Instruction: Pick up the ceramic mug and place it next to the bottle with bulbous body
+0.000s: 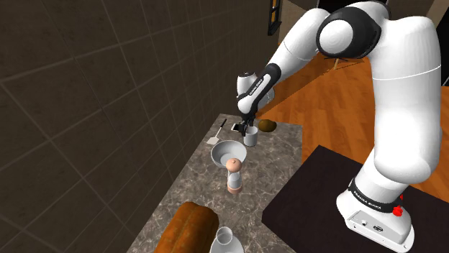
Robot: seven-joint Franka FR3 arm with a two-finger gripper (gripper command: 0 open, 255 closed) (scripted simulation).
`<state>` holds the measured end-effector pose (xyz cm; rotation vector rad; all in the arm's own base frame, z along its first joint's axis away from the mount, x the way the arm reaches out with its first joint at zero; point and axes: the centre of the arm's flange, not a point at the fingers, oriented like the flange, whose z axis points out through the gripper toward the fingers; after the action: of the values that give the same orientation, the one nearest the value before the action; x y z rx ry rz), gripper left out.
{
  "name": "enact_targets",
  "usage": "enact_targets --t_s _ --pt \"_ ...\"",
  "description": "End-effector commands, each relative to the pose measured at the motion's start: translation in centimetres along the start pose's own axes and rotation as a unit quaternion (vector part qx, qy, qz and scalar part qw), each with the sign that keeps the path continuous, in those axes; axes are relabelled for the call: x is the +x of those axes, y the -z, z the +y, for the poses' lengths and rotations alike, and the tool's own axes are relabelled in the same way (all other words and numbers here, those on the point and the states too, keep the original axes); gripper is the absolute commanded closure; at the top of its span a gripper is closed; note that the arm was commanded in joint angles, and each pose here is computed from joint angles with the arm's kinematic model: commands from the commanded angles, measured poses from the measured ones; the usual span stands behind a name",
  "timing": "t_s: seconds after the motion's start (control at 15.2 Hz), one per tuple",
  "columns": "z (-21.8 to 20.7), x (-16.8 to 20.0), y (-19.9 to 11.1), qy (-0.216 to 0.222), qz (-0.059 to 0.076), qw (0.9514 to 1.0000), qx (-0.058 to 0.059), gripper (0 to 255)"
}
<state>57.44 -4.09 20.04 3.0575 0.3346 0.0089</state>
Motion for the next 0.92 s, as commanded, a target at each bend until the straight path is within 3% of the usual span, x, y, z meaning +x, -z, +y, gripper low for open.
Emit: enact_targets --t_s 0.0,0.46,0.86 --pt "0.1 0.4 -1.7 0.002 -0.002 1.0 -0.002 0" --pt "0.1 0.4 -5.2 0.002 -0.002 1.0 -0.002 0" --pt "0.1 0.4 -5.2 0.002 -0.002 1.0 -0.002 0"
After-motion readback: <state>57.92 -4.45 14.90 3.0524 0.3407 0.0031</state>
